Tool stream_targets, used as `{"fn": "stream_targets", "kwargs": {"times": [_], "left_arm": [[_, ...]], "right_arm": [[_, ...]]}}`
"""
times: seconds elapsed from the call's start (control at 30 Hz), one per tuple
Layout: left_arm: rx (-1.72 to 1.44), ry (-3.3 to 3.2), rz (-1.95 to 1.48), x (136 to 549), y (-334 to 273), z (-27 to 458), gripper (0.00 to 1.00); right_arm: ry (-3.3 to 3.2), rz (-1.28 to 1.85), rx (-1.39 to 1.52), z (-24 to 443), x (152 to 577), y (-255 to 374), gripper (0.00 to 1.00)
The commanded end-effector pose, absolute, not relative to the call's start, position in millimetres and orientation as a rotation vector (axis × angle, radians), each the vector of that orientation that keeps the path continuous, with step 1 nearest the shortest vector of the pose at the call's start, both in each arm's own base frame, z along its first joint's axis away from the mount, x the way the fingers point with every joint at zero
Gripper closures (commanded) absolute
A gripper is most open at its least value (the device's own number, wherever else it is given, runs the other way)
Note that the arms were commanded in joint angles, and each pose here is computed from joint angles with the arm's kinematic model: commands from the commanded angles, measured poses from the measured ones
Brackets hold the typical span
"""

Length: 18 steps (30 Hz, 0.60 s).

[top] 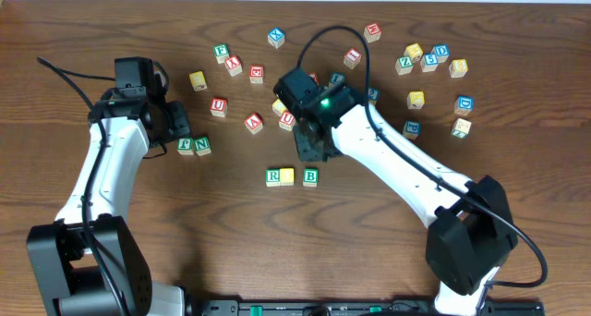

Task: Spell out ROBOT
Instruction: 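Carry the yellow O block with the right gripper toward the B block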

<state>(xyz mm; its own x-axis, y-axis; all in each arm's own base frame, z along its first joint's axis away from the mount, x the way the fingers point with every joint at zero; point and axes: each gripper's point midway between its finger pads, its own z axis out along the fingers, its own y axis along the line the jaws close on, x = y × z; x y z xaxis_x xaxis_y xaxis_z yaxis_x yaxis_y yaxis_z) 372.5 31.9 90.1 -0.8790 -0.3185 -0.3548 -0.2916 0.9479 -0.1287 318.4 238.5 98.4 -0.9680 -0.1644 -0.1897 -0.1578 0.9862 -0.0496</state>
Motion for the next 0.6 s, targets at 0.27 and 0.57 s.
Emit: {"fn": "stream_targets", "kwargs": {"times": [0.27,0.57], "left_arm": [[-0.431,2.701,-0.094,377,33,99,0.55],[-0.431,2.701,-0.094,377,33,99,0.55]], "right_arm": [[2.989,-0.061,-0.061,41,296,225,0.97],[3.028,-0.062,-0.072,31,279,229,0.99]]}}
